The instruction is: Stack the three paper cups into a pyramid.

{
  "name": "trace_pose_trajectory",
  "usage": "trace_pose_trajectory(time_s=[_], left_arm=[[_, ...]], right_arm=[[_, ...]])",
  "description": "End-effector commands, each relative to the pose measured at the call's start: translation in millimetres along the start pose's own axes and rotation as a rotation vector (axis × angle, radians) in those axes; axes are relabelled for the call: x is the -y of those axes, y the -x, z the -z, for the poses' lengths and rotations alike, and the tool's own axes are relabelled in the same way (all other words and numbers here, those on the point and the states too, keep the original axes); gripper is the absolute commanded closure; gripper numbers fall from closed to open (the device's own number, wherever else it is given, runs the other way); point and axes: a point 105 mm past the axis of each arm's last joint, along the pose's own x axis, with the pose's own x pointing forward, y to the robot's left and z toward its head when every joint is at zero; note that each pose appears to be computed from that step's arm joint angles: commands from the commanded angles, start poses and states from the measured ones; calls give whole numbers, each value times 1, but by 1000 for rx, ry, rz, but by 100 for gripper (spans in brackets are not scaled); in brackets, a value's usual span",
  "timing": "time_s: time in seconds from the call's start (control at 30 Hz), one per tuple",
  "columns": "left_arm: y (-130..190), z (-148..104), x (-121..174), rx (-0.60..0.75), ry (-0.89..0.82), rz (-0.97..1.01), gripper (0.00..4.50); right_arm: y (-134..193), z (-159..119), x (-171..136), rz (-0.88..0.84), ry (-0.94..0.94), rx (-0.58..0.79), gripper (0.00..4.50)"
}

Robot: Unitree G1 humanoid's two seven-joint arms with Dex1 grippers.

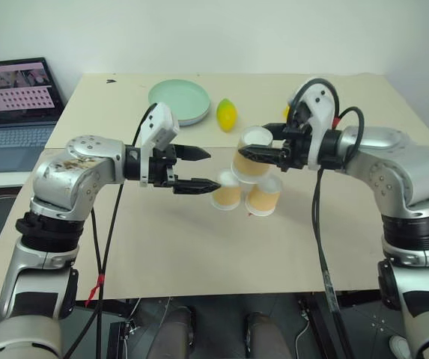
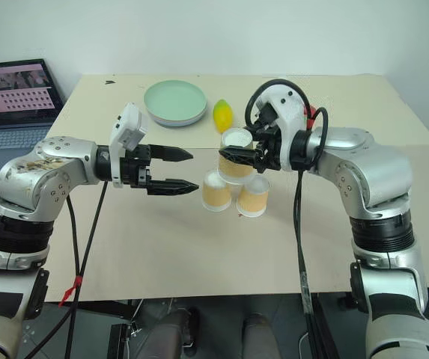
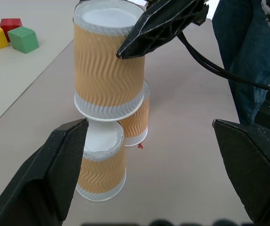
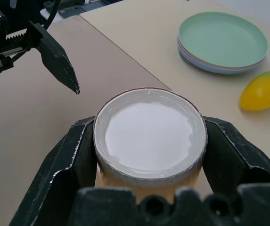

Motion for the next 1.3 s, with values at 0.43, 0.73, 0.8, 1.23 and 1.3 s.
trace_pose_trajectory(time_s=[0.43, 0.73, 0.8, 1.23, 1.3], left_arm=[[-1, -11, 2, 20, -54, -1, 0], [-2, -12, 1, 23, -51, 3, 0], [-2, -12, 1, 24, -50, 6, 0], [-5, -10, 2, 25, -45, 21, 0], [-5, -11, 1, 27, -44, 20, 0]], right_arm=[[1, 3, 3, 23, 6, 27, 4], [6, -8, 7, 37, 12, 51, 4], [10, -14, 10, 45, 0, 65, 4], [49, -56, 25, 84, -35, 178, 4], [54, -58, 27, 99, -30, 180, 4]])
